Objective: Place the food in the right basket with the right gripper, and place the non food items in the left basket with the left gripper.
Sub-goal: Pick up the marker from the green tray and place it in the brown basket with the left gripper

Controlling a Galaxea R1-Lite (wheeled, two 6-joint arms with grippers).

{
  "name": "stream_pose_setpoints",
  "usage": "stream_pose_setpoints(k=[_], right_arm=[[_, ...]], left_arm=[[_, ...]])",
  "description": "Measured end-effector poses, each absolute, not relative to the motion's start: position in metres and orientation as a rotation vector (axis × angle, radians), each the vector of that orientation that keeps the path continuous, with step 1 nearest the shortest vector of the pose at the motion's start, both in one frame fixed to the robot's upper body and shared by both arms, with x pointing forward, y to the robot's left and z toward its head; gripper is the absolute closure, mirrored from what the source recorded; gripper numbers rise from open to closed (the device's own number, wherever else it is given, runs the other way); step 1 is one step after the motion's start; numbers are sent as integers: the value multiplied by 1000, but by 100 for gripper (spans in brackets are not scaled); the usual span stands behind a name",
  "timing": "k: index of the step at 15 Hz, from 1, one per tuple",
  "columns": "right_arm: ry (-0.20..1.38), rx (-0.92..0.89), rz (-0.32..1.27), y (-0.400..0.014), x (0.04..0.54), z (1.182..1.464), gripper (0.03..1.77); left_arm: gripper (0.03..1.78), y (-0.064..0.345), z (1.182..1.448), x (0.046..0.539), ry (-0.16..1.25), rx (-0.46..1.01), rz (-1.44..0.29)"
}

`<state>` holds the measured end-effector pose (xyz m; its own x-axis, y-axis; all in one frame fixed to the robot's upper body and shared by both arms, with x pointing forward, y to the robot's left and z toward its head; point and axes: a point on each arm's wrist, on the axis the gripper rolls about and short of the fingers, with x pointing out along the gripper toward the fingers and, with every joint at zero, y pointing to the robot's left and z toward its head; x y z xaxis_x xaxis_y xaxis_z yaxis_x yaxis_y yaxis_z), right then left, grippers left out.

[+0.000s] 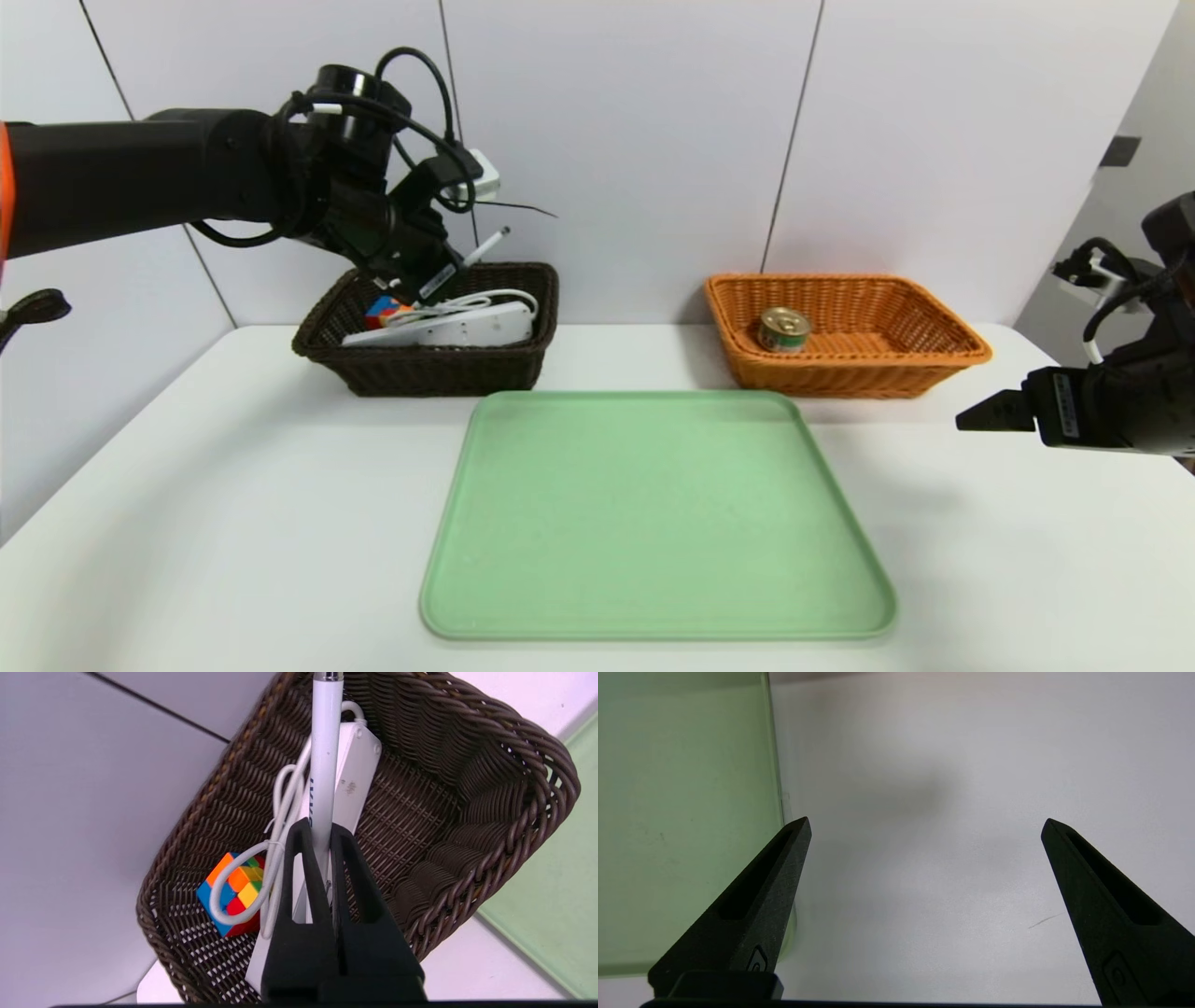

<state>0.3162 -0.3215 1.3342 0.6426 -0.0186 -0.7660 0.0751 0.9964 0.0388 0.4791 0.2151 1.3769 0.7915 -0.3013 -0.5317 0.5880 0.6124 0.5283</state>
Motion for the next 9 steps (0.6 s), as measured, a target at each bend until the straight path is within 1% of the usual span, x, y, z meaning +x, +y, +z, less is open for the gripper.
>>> stream_pose_setpoints(k=[3, 9], right_arm=[[877, 65, -52, -321, 318, 1333, 9], [881, 64, -51, -321, 320, 1332, 9]], left_arm=[[175, 214, 1363, 488, 446, 773, -547], [175, 211, 1345, 498, 477, 811, -572]])
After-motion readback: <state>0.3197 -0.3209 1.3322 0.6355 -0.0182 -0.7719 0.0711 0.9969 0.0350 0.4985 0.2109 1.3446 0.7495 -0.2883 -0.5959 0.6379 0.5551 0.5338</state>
